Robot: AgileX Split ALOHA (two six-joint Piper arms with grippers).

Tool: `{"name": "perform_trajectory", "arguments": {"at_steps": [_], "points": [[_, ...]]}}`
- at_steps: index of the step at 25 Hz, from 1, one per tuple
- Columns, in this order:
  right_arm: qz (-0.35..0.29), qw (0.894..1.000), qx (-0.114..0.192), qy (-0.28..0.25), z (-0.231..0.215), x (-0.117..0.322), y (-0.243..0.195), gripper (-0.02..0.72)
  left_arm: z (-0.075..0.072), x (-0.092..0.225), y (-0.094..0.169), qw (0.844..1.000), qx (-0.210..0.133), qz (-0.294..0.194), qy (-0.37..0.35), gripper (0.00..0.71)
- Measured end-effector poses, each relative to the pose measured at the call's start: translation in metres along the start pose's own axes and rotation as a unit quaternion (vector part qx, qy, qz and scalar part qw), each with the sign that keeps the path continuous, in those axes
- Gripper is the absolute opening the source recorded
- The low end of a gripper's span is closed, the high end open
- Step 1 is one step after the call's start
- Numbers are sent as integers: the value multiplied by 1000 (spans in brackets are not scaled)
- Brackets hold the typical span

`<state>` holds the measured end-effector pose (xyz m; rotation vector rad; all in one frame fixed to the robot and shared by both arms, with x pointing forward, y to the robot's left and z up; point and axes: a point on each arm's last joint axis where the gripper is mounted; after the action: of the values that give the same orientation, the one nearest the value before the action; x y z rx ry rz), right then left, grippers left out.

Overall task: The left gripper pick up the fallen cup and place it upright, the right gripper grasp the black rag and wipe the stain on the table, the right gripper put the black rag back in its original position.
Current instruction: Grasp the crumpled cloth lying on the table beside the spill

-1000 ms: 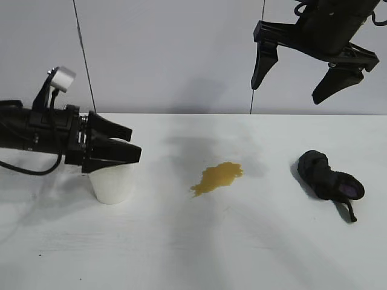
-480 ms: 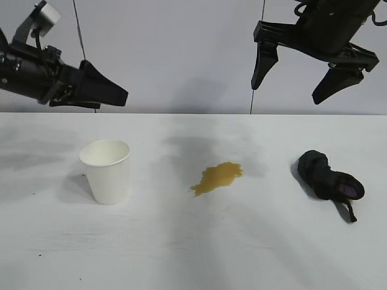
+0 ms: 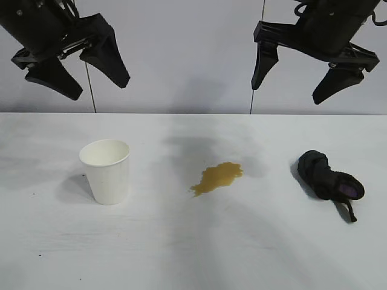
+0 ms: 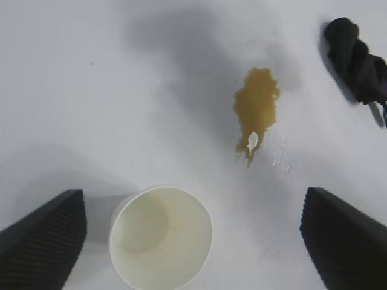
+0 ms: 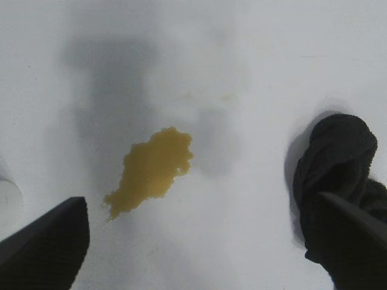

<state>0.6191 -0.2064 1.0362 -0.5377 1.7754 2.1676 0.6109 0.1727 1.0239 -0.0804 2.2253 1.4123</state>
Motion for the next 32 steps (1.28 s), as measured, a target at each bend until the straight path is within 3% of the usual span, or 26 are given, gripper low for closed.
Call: {"name": "perform_trajectory", "arguments": {"at_steps": [6,20,32], "points": [[0,1000,4,4,-1,0,0,694,-3,5,0,999,12,28,15,693],[29,999,31,25,-6,5,-3,694,-7,4,0,999,29,22,33,694],[112,990,79,26,-22,20,-65,683,-6,2,0,998,25,12,64,694]]}}
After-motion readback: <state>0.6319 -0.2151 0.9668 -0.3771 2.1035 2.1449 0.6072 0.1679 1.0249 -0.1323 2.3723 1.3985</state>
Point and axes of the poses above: a point on each arm's last joint axis where the gripper is mounted, y pointing back along that axis away from the gripper, z along the wrist's bending axis when the last joint is at zero, x = y × z, and after that the axes turned 3 degrees about y, right-handed
